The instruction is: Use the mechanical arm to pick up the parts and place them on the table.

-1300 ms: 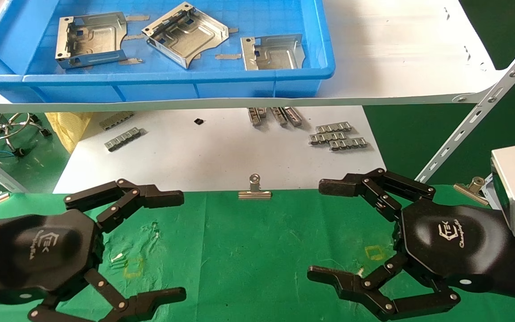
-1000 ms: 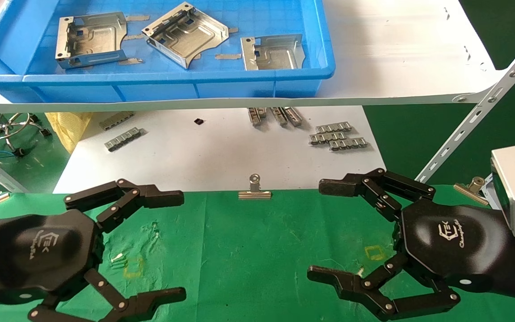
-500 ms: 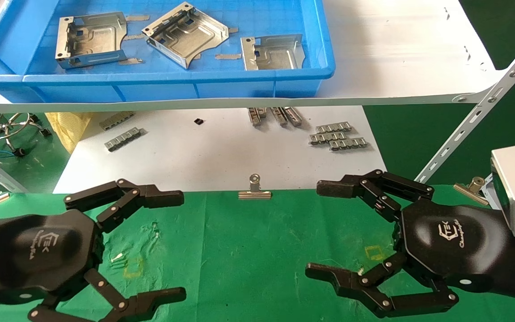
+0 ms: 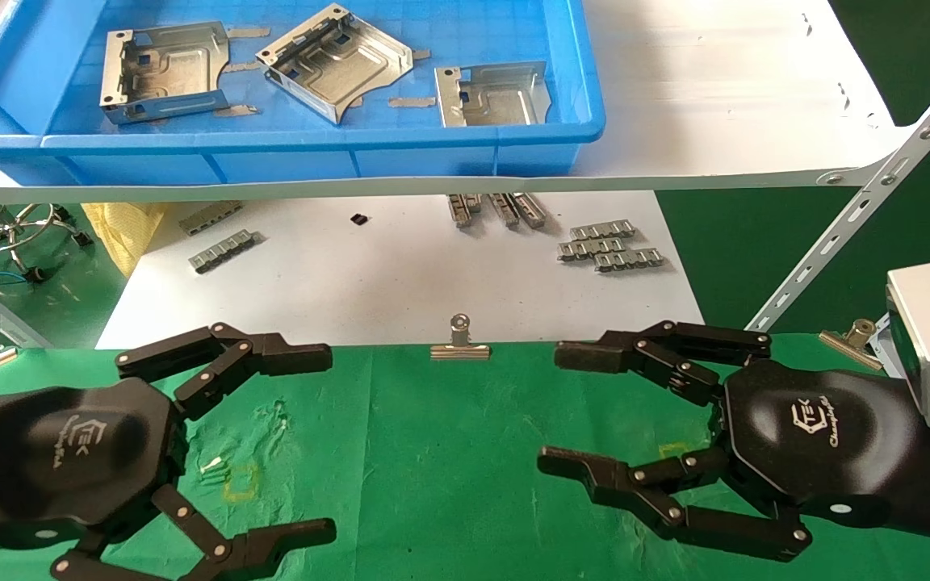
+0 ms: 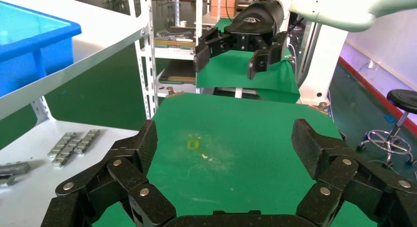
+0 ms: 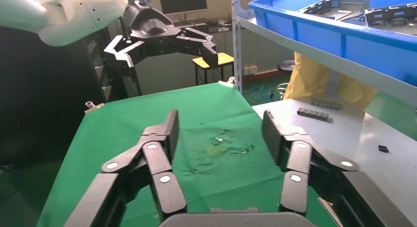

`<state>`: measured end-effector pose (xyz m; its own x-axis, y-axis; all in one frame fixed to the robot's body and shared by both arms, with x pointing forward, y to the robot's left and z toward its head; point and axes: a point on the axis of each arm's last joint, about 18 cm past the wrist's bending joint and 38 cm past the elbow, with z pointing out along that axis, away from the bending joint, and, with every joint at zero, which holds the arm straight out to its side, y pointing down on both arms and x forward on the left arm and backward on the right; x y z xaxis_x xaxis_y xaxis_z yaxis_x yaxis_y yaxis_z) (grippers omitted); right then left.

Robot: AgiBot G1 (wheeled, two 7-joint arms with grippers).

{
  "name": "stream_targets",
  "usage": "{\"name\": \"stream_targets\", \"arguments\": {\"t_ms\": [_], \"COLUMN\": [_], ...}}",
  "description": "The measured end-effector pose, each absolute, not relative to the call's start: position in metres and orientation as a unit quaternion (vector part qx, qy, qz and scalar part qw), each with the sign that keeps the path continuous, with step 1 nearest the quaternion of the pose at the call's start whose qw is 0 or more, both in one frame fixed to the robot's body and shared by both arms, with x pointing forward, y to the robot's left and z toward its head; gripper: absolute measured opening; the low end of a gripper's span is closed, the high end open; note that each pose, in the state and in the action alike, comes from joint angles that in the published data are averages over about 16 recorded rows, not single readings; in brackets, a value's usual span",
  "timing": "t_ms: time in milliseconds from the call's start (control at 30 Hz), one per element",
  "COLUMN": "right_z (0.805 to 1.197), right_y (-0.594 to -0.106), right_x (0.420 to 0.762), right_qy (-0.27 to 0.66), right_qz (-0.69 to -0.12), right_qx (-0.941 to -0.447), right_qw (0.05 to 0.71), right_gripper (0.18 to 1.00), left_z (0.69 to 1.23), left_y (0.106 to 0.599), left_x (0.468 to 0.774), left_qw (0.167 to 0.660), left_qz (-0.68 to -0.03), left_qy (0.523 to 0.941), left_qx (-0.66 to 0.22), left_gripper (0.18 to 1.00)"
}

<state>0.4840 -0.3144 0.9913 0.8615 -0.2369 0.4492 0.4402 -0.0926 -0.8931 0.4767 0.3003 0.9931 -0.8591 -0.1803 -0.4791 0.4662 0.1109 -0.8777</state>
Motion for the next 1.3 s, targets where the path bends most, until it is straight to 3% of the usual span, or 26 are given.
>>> {"name": "stream_targets", "arguments": {"t_ms": [567, 767, 1067, 1300], "right_z": [0.991, 0.991, 0.991, 0.991], "right_y": [-0.314, -0.314, -0.314, -0.314], "right_x": [0.484, 0.484, 0.484, 0.484], "right_qy": [-0.073, -0.073, -0.073, -0.073], "right_qz": [-0.253, -0.253, -0.253, -0.253], "right_qx": [-0.695, -0.695, -0.695, -0.695], "right_qw": [0.67, 0.67, 0.67, 0.67], "right_gripper": [0.363, 0.272, 0.205, 0.193], "left_z": [0.993, 0.995, 1.029, 1.092], "left_y": [0.3, 0.301, 0.299, 0.295], "left_x": [0.477, 0.477, 0.488, 0.529], "left_qw": [0.245, 0.25, 0.298, 0.367], "left_qz": [-0.659, -0.657, -0.642, -0.627], "left_qy": [0.704, 0.704, 0.697, 0.68], "left_qx": [0.102, 0.103, 0.115, 0.1], "left_gripper": [1.001, 1.001, 1.001, 1.001]}}
